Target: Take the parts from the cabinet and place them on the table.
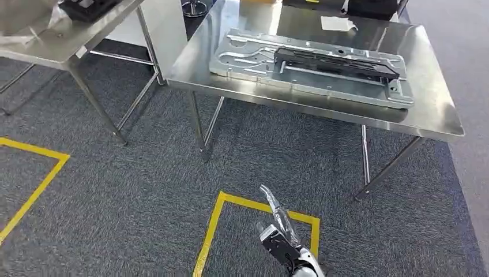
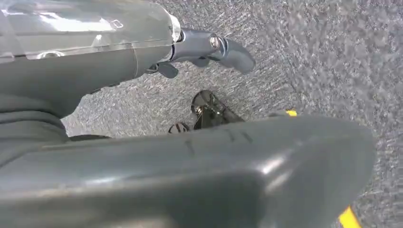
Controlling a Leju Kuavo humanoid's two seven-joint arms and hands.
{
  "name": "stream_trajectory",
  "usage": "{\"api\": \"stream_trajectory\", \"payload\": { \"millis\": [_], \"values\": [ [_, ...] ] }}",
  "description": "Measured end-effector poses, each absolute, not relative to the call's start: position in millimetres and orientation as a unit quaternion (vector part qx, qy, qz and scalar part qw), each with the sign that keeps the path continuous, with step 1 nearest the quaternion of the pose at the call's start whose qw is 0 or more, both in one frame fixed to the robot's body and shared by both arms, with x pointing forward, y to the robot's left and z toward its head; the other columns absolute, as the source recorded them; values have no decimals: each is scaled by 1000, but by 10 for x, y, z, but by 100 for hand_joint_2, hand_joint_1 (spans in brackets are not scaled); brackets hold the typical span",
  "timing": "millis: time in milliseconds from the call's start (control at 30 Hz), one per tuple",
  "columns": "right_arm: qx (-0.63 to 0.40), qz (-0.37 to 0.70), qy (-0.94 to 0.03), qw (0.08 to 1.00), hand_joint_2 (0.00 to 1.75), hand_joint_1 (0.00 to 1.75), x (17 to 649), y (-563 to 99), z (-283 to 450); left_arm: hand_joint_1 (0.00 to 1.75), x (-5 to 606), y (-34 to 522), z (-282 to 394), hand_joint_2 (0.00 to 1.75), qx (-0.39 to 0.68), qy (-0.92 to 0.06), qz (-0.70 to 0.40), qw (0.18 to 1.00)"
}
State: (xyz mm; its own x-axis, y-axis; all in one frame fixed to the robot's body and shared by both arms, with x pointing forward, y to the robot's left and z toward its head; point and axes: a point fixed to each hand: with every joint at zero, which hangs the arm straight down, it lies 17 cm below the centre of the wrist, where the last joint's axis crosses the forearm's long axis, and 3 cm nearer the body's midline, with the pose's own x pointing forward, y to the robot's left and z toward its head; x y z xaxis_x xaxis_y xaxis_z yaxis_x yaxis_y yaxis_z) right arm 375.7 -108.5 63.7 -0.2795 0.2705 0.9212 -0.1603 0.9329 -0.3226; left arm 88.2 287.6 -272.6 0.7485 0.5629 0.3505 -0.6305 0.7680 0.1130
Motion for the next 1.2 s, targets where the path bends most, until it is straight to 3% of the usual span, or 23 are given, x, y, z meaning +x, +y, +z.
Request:
{"api": "stream_trajectory", "payload": {
  "millis": [1200],
  "values": [
    [35,237,-813,531,0,0,3700,-145,1093,0,860,2876,-2707,0,137,-153,317,926]
  ]
}}
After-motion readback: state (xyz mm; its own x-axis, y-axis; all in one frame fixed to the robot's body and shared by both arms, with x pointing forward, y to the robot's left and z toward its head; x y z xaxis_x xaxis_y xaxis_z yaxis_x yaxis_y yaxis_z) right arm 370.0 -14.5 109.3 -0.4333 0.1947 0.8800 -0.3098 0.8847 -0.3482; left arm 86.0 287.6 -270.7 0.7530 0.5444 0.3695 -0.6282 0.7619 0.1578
